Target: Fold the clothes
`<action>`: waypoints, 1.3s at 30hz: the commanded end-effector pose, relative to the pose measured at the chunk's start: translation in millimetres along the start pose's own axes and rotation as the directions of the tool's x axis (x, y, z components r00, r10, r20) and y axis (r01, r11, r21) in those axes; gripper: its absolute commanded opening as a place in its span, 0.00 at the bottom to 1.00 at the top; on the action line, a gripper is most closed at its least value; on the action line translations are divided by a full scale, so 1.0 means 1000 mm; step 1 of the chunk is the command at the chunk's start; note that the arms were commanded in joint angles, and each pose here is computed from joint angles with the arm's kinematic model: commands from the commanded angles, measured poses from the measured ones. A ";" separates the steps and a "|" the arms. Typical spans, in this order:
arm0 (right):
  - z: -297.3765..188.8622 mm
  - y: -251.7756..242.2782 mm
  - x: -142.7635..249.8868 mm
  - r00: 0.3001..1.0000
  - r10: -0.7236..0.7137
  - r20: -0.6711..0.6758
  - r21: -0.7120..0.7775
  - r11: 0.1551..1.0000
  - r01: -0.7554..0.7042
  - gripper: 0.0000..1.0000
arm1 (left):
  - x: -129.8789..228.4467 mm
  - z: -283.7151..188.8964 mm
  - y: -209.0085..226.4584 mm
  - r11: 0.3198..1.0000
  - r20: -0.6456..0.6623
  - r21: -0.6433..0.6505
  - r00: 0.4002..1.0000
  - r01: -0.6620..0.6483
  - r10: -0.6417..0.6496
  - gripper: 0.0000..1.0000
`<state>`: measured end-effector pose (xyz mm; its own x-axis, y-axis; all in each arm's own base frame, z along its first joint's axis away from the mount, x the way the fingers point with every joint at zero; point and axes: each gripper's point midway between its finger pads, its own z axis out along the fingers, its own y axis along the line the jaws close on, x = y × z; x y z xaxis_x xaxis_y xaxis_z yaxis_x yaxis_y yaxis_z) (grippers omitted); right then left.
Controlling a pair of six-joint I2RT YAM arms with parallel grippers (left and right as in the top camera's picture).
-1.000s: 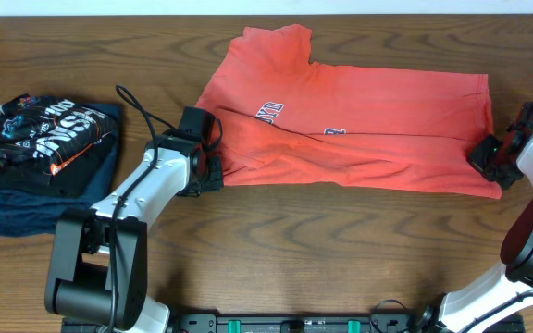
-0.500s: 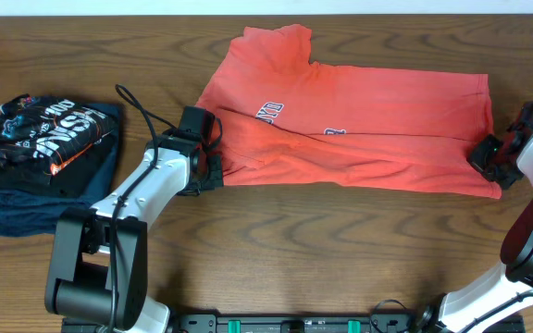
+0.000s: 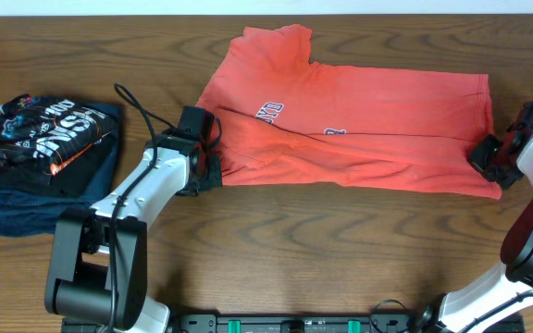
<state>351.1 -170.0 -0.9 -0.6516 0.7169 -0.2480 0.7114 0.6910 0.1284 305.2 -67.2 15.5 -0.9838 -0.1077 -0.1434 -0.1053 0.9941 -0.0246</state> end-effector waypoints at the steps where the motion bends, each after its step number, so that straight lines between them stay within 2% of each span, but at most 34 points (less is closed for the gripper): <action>1: 0.005 -0.010 0.006 1.000 -0.006 -0.020 0.043 0.999 0.007 0.09 | -0.004 -0.009 -0.007 0.999 -0.002 0.037 1.000 0.002 -0.002 0.17; 2: 0.005 -0.010 0.006 1.000 -0.006 -0.020 0.043 0.999 0.007 0.08 | -0.003 -0.009 -0.007 0.999 -0.005 0.036 1.000 0.002 -0.002 0.23; 5: 0.005 -0.011 0.006 1.000 -0.006 -0.022 0.044 0.999 0.007 0.09 | -0.002 -0.008 -0.007 0.999 -0.008 0.035 1.000 -0.001 0.001 0.32; 10: 0.005 -0.011 0.007 1.000 -0.006 -0.028 0.046 0.999 0.007 0.09 | -0.006 -0.007 -0.011 0.998 0.017 0.044 0.999 -0.047 0.047 0.41; 23: 0.005 -0.011 0.007 1.000 -0.006 -0.027 0.046 0.999 0.007 0.09 | -0.007 0.009 -0.015 0.996 0.017 0.045 0.997 -0.073 0.072 0.41; 29: 0.005 -0.011 0.007 1.000 -0.006 -0.028 0.046 0.999 0.007 0.09 | -0.013 0.009 -0.013 0.997 0.043 0.027 0.997 -0.073 0.071 0.19; 31: 0.005 -0.011 0.007 1.000 -0.006 -0.028 0.046 0.999 0.007 0.09 | -0.015 0.009 -0.010 0.997 0.049 0.009 0.996 -0.071 0.071 0.07; 35: 0.005 -0.011 0.007 1.000 -0.006 -0.028 0.046 0.999 0.007 0.09 | -0.019 0.009 0.003 0.996 0.071 -0.067 0.995 -0.066 0.071 0.06; 39: 0.005 -0.012 0.007 1.000 -0.006 -0.027 0.050 0.999 0.007 0.09 | -0.033 0.001 0.037 0.963 0.135 -0.267 0.988 -0.032 0.070 0.06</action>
<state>349.6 -170.0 -1.1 -0.6527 0.7175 -0.2433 0.7129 0.6904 0.1232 324.6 -60.0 11.1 -0.9740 -0.0440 -0.2222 -0.0588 0.9964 0.0603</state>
